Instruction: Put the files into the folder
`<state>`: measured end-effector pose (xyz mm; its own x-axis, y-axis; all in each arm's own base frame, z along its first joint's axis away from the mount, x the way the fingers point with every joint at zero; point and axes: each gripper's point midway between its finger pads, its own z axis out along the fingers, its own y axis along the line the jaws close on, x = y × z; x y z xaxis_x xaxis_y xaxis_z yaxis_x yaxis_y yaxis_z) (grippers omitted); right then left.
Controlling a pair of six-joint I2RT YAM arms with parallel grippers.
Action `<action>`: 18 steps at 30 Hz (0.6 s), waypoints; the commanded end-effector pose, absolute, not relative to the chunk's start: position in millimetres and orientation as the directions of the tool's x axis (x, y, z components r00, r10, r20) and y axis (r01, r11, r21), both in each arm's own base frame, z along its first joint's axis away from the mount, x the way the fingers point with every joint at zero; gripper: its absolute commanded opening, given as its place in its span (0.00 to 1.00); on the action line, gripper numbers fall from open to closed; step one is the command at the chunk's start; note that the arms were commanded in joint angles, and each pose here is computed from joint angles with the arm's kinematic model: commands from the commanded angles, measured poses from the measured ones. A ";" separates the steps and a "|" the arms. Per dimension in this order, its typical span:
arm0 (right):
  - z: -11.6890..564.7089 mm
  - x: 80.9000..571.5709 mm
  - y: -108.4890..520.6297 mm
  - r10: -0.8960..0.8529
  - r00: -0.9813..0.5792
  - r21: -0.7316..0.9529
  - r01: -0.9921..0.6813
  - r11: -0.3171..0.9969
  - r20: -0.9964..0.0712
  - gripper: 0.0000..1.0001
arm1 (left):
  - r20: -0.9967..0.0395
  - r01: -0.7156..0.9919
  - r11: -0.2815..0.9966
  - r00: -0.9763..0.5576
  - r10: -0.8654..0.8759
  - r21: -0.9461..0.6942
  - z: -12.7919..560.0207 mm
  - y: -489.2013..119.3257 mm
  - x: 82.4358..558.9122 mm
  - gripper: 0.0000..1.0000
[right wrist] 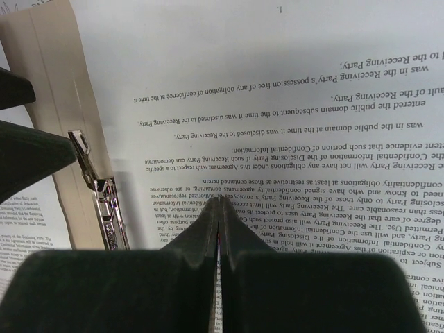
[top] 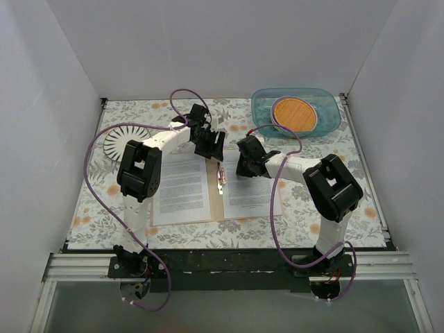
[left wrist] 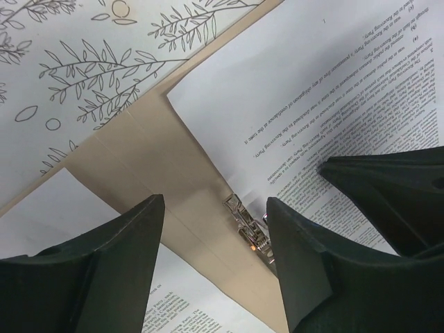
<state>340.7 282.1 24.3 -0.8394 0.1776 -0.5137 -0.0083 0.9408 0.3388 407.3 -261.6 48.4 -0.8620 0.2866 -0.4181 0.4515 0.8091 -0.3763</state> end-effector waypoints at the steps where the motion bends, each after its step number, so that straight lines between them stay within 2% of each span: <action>1: -5.6 316.6 264.8 0.179 -0.884 0.279 0.058 0.958 -0.431 0.01 | -0.461 0.455 0.810 -0.847 0.264 -0.371 64.9 -265.3 418.9 0.59; 8: -8.8 309.5 257.2 0.213 -0.885 0.269 0.104 0.957 -0.415 0.01 | -0.429 0.438 0.819 -0.863 0.268 -0.371 51.4 -266.2 409.5 0.49; 18: -18.6 297.9 248.9 0.224 -0.893 0.256 0.128 0.958 -0.391 0.01 | -0.416 0.454 0.813 -0.860 0.295 -0.364 42.6 -279.6 401.9 0.46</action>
<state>338.1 280.8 23.0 -0.8219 0.2826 -0.4946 0.0755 0.9146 0.3973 401.4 -272.1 41.8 -0.8670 0.2884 -0.4063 0.4451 0.8149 -0.3713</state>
